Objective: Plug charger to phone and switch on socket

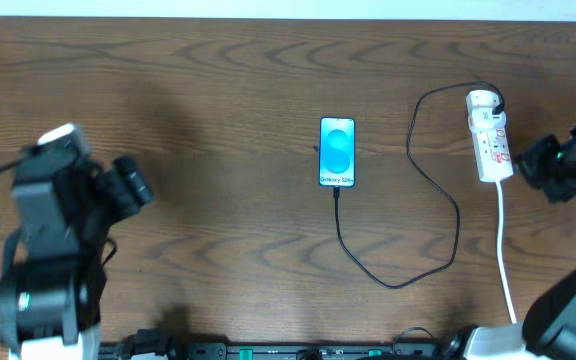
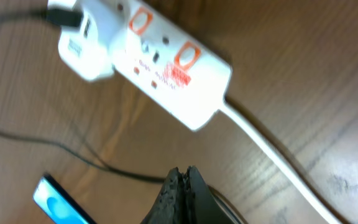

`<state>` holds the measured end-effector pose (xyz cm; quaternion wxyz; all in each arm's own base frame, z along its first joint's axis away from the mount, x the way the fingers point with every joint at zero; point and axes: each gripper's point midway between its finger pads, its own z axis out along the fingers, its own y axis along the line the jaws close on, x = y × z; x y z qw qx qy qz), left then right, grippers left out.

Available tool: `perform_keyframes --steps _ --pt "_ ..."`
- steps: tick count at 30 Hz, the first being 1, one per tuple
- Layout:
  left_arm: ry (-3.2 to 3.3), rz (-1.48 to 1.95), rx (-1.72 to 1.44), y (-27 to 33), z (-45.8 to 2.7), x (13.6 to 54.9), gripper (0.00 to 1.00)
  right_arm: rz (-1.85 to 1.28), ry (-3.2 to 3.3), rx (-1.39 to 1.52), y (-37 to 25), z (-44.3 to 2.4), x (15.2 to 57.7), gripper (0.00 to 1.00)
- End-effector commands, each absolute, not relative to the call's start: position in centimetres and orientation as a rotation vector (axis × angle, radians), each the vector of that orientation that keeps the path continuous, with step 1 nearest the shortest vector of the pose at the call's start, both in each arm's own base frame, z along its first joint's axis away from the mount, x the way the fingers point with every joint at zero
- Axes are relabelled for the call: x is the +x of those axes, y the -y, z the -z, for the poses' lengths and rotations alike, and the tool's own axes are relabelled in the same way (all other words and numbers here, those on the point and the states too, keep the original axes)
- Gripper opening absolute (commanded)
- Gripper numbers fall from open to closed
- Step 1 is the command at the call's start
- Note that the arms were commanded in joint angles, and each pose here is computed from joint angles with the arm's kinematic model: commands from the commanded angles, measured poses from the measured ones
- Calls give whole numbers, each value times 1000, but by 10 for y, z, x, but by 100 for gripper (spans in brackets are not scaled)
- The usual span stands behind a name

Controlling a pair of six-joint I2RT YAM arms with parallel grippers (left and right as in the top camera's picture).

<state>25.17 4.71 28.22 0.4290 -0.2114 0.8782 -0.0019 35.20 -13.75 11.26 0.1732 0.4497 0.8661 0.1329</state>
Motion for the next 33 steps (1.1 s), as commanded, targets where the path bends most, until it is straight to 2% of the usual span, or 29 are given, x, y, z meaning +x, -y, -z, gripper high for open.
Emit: perform_keyframes --steps 1,2,4,20,27,33 --pt "-2103 20 -571 -55 -297 231 89 -316 -2407 1373 160 -112 372 1" --pt "-2089 10 -588 -58 -298 224 89 -316 -2409 1373 163 -110 378 1" --pt "-2070 -19 -625 -64 -300 214 98 -317 -2419 1380 169 -104 389 1" --pt "-2256 -86 -728 -64 -261 169 98 -348 -2526 1285 147 -63 469 1" --pt "-2194 -77 -699 -59 -271 157 98 -247 -2545 1286 151 -49 470 1" --pt "-2030 -61 -642 -49 -294 129 98 -208 -2568 1308 153 -47 462 1"
